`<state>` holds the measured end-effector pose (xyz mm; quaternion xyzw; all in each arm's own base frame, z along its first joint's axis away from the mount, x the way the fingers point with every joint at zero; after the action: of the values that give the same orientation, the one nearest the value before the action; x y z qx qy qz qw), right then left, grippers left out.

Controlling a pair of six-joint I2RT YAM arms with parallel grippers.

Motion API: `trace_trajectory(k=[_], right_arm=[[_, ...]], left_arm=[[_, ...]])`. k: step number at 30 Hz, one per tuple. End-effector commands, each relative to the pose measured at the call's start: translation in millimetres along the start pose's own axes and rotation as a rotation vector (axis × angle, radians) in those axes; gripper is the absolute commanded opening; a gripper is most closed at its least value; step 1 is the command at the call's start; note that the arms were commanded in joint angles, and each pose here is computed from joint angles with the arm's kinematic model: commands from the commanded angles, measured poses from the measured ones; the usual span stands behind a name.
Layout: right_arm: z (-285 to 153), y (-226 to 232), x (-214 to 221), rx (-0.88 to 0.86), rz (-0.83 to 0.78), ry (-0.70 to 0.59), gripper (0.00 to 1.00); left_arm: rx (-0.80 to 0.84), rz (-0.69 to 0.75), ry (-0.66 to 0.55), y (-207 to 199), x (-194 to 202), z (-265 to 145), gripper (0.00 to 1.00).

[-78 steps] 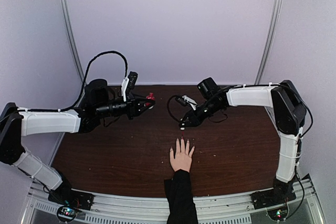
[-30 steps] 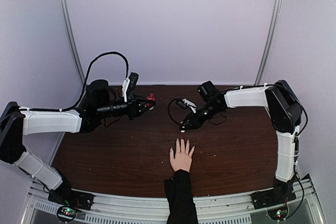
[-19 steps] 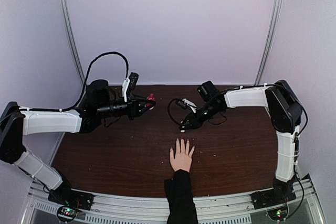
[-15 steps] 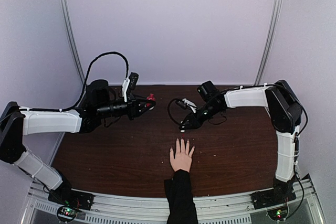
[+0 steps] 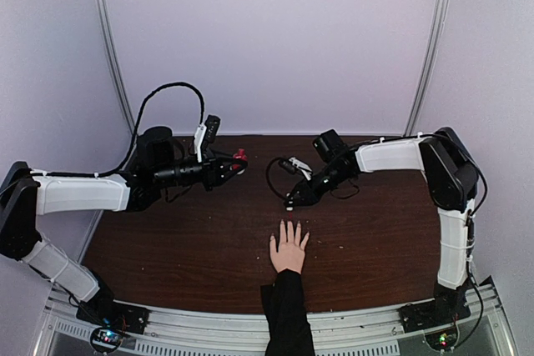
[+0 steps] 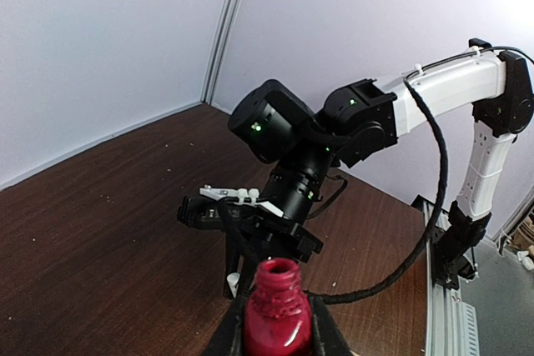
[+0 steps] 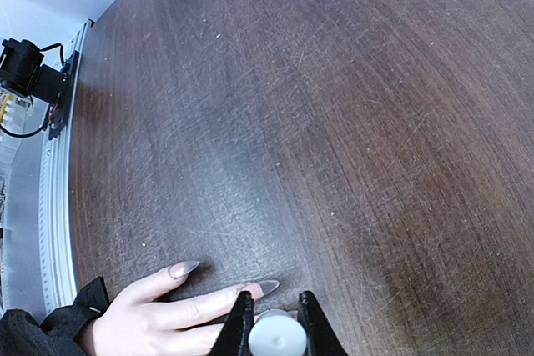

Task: Paint the nails
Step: Paint the hand on the nail.

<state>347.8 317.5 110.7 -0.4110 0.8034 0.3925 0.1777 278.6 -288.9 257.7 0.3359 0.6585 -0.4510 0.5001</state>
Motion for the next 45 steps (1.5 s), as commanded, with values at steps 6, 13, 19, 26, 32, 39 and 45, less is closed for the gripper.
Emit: trace_trajectory(k=[6, 13, 19, 26, 32, 39, 45], right_arm=[[2.3, -5.5, -3.9, -0.009, -0.003, -0.017, 0.00], [3.0, -7.7, -2.5, -0.003, -0.002, -0.012, 0.00], [3.7, -10.2, -1.8, 0.007, -0.001, -0.012, 0.00], [2.8, -12.9, -3.1, 0.020, 0.001, -0.021, 0.00], [1.7, -16.1, -4.5, 0.031, 0.005, -0.029, 0.00], [1.9, -18.4, -5.0, 0.040, 0.007, -0.033, 0.00], [2.4, -20.7, -4.9, 0.048, 0.010, -0.035, 0.00]], left_arm=[[0.016, 0.030, -0.050, 0.2, -10.6, 0.6, 0.00], [0.015, 0.033, -0.052, 0.3, -11.3, 0.6, 0.00], [0.014, 0.036, -0.053, 0.0, -11.8, 0.2, 0.00], [0.013, 0.033, -0.049, 0.4, -10.3, 0.3, 0.00], [0.012, 0.035, -0.050, 0.7, -10.5, 0.5, 0.00], [0.010, 0.035, -0.048, 1.0, -10.3, 0.6, 0.00], [0.011, 0.035, -0.047, 1.0, -9.9, 0.7, 0.00]])
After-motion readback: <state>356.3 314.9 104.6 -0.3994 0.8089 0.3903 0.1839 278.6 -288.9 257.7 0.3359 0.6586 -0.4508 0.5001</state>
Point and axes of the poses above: each gripper's point midway between its finger pads, its own z axis out along the fingers, its own y axis along the line the jaws close on, x = y × z, the point moved 5 cm from there along -z, back along the fingers, and after that the axes turned 2 degrees about z, right-handed, at the moved point
